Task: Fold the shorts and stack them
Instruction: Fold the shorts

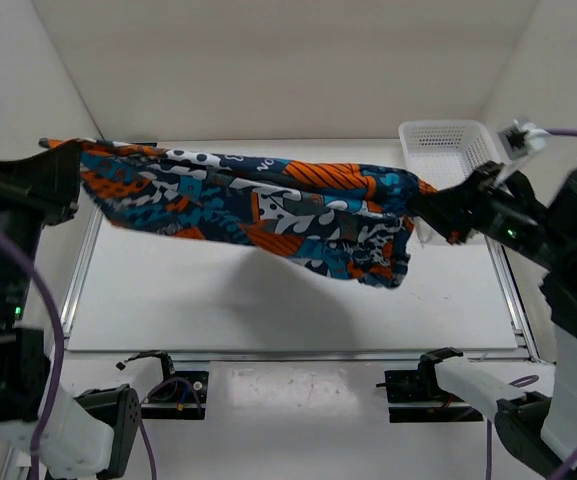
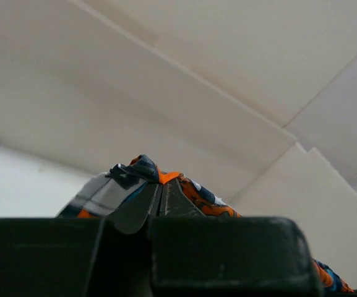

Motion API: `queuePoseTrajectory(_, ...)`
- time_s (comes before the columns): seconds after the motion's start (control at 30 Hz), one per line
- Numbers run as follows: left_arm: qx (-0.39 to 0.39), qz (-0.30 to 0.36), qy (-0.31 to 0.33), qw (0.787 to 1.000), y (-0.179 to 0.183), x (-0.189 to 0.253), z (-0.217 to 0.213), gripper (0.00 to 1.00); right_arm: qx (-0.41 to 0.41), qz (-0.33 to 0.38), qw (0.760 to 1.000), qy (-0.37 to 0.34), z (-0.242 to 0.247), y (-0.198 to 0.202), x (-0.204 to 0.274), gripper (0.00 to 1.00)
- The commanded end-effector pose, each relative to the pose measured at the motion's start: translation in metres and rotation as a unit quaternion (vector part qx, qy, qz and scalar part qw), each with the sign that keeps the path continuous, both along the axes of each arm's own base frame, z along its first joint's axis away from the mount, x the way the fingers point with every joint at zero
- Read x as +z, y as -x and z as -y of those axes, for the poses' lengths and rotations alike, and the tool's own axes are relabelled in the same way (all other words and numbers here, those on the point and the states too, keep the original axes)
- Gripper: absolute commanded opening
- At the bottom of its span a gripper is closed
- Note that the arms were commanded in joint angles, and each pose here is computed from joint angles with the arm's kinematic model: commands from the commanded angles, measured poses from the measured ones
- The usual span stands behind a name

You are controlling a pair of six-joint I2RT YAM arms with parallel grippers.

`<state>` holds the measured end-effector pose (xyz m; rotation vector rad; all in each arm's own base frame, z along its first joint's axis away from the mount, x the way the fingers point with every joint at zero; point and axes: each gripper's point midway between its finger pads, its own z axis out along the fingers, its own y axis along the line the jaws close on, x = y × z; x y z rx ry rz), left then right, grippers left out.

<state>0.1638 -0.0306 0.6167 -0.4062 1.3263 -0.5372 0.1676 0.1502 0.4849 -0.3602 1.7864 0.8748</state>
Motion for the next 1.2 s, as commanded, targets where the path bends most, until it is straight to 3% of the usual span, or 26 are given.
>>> queuePoseTrajectory(0.0,0.122,0.035,0.000,0.992,0.015,0.020,-0.041,0.10,-0.035,0.011,0.999,0.035,0.023,0.021,-0.005,0.00)
queuePoseTrajectory(0.13,0.138,0.065,-0.005,0.988,0.030,0.037,-0.044,0.10,-0.071,0.016,0.997,0.018,0.034,0.032,0.011,0.00)
queuePoseTrajectory(0.2,0.138,0.068,-0.005,0.988,0.022,0.039,-0.046,0.10,-0.082,0.002,0.996,0.021,0.035,0.025,0.008,0.00)
queuePoseTrajectory(0.27,0.134,0.036,-0.016,0.990,-0.012,0.029,-0.050,0.10,-0.110,-0.035,0.993,0.036,0.039,0.006,-0.009,0.00)
queuePoseTrajectory(0.5,0.046,-0.136,-0.038,0.989,-0.154,-0.070,-0.045,0.10,-0.122,-0.185,0.971,0.087,0.021,-0.072,-0.118,0.00)
queuePoseTrajectory(0.67,-0.009,-0.310,-0.030,0.950,-0.257,-0.206,-0.050,0.10,-0.121,-0.288,0.941,0.128,0.007,-0.147,-0.226,0.00)
queuePoseTrajectory(0.77,-0.029,-0.381,-0.022,0.924,-0.297,-0.273,-0.050,0.10,-0.128,-0.337,0.921,0.148,0.001,-0.192,-0.286,0.00)
queuePoseTrajectory(0.9,-0.025,-0.425,-0.026,0.905,-0.332,-0.323,-0.053,0.10,-0.144,-0.390,0.898,0.145,-0.003,-0.257,-0.344,0.00)
queuePoseTrajectory(1.0,-0.027,-0.437,-0.029,0.899,-0.352,-0.342,-0.056,0.10,-0.146,-0.417,0.887,0.137,-0.007,-0.282,-0.371,0.00)
queuePoseTrajectory(1.17,-0.027,-0.431,-0.030,0.902,-0.379,-0.351,-0.060,0.10,-0.148,-0.411,0.893,0.103,-0.013,-0.322,-0.370,0.00)
